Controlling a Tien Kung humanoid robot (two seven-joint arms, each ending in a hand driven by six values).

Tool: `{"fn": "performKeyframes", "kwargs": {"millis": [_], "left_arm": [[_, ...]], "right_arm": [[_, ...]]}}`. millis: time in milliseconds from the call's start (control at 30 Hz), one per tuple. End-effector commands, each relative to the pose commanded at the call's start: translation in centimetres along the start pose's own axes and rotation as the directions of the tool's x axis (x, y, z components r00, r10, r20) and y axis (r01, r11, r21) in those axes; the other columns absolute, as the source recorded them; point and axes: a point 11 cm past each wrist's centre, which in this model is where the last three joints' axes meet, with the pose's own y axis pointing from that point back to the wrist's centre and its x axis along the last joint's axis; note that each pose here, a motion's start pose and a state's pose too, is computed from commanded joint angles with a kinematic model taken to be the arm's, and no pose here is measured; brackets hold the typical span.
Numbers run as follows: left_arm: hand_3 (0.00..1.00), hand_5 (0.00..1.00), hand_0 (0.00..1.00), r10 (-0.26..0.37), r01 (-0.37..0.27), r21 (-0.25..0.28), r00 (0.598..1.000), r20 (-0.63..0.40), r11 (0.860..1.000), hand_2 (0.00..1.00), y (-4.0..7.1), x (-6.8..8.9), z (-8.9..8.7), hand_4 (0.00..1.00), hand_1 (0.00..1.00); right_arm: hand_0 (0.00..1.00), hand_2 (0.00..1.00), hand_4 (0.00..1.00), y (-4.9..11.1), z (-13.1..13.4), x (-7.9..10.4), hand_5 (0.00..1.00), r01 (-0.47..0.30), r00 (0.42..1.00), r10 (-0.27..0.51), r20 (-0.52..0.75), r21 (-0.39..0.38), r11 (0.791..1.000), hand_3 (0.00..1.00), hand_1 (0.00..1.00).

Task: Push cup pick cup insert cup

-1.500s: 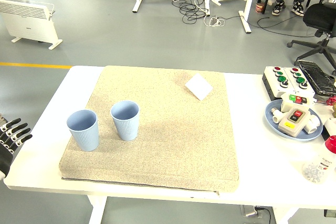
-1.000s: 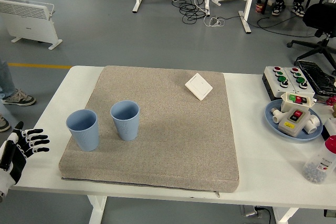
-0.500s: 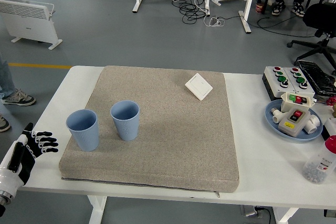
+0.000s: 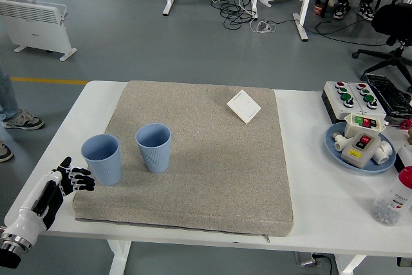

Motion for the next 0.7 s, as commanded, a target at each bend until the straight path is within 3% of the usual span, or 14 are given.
{"fn": "performKeyframes", "kwargs": {"millis": [267, 333, 700], "left_arm": [[0.453, 0.998, 0.535, -0.059, 0.056, 0.023, 0.992, 0.113, 0.998, 0.481, -0.8, -1.2, -0.5, 0.632, 0.546], [0.458, 0.998, 0.566, -0.063, 0.061, 0.02, 0.991, 0.115, 0.998, 0.513, -1.0, -1.4, -0.5, 0.635, 0.589], [0.46, 0.998, 0.57, -0.057, 0.055, 0.017, 0.993, 0.102, 0.998, 0.516, -2.0, -1.4, -0.8, 0.631, 0.593]], "right_arm": [[0.785, 0.723, 0.164, 0.0, 0.0, 0.0, 0.505, 0.0, 1.0, 0.0, 0.002, 0.0, 1.0, 0.587, 0.705], [0.786, 0.723, 0.162, 0.0, 0.0, 0.0, 0.502, 0.0, 1.0, 0.0, 0.002, 0.0, 1.0, 0.587, 0.705], [0.785, 0.722, 0.161, 0.0, 0.1, 0.0, 0.501, 0.001, 1.0, -0.001, 0.002, -0.004, 1.0, 0.587, 0.705]]}}
